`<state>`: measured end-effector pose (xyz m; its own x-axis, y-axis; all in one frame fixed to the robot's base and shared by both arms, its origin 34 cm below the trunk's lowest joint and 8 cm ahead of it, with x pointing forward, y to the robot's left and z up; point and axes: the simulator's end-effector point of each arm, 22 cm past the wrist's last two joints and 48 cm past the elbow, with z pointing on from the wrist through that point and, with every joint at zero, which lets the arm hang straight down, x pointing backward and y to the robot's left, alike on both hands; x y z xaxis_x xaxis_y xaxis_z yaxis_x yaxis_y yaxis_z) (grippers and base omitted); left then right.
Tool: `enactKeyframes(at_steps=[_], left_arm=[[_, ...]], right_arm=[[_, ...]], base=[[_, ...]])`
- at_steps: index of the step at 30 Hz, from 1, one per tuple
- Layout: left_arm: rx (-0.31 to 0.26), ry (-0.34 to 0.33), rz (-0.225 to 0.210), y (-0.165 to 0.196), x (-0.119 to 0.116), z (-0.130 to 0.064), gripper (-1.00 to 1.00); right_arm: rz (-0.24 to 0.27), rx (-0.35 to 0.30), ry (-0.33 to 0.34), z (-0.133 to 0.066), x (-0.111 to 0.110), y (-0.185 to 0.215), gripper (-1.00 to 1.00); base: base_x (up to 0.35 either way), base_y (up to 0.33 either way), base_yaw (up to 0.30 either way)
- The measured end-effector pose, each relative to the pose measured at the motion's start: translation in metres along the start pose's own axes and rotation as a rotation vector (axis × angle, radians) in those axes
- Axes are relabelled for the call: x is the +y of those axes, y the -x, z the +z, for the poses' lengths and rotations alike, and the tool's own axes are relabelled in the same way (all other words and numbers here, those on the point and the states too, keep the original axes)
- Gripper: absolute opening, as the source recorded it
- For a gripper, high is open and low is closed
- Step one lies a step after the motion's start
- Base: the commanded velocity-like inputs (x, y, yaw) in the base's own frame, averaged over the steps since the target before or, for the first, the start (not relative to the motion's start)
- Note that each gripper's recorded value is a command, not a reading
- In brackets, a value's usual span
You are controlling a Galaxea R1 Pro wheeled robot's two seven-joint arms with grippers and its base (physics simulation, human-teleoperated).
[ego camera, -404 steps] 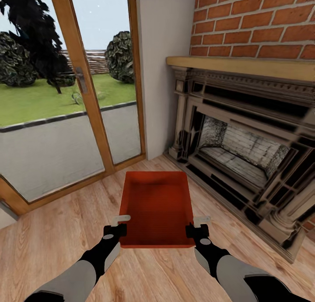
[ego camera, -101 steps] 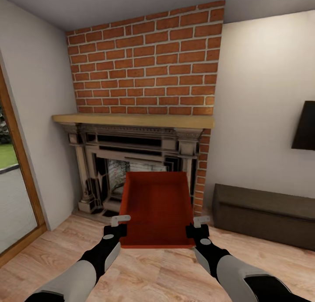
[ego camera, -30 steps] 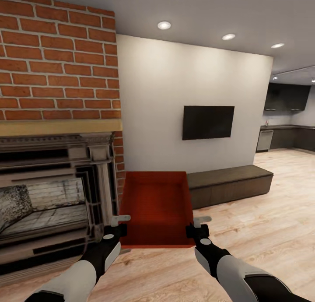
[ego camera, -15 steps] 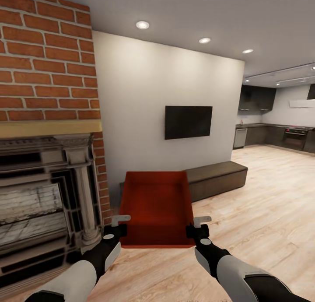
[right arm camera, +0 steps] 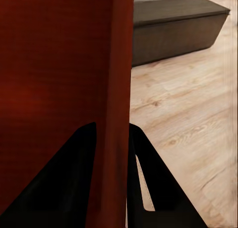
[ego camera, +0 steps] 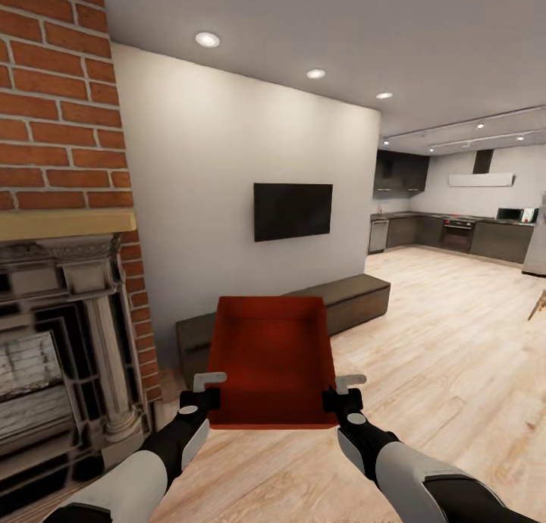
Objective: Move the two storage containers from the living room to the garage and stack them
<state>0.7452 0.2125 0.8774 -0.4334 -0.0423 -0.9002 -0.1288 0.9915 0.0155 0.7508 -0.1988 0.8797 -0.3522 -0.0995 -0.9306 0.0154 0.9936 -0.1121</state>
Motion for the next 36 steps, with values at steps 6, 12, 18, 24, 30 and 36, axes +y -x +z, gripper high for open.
enactKeyframes(at_steps=[6,12,18,24,30,36], left_arm=[[-0.002,0.000,0.000,0.0005,0.0000,0.0000,-1.00],[0.001,-0.001,-0.001,-0.0006,-0.0004,0.0000,-1.00],[0.001,-0.003,-0.002,-0.0009,0.0000,0.0001,-1.00],[0.000,-0.003,-0.004,-0.0015,0.0002,0.0002,-1.00],[0.000,-0.003,-0.005,-0.0020,0.0004,0.0002,-1.00],[-0.001,-0.004,-0.006,-0.0021,0.0004,0.0003,-1.00]], right_arm=[[0.000,-0.002,0.000,0.0000,-0.0001,0.0006,-1.00],[-0.003,0.001,0.001,0.0001,-0.0005,-0.0003,-1.00],[-0.003,0.001,0.000,0.0001,0.0000,-0.0001,-1.00],[-0.005,-0.001,0.001,0.0001,0.0002,0.0004,-1.00],[-0.005,-0.001,0.001,0.0000,0.0004,0.0004,-1.00],[-0.006,-0.001,0.001,0.0000,0.0004,0.0005,-1.00]], base=[[0.000,0.000,-0.282],[0.000,0.000,-0.282],[0.000,0.000,-0.282],[0.000,0.000,-0.264],[0.000,0.000,-0.227],[0.000,0.000,-0.220]])
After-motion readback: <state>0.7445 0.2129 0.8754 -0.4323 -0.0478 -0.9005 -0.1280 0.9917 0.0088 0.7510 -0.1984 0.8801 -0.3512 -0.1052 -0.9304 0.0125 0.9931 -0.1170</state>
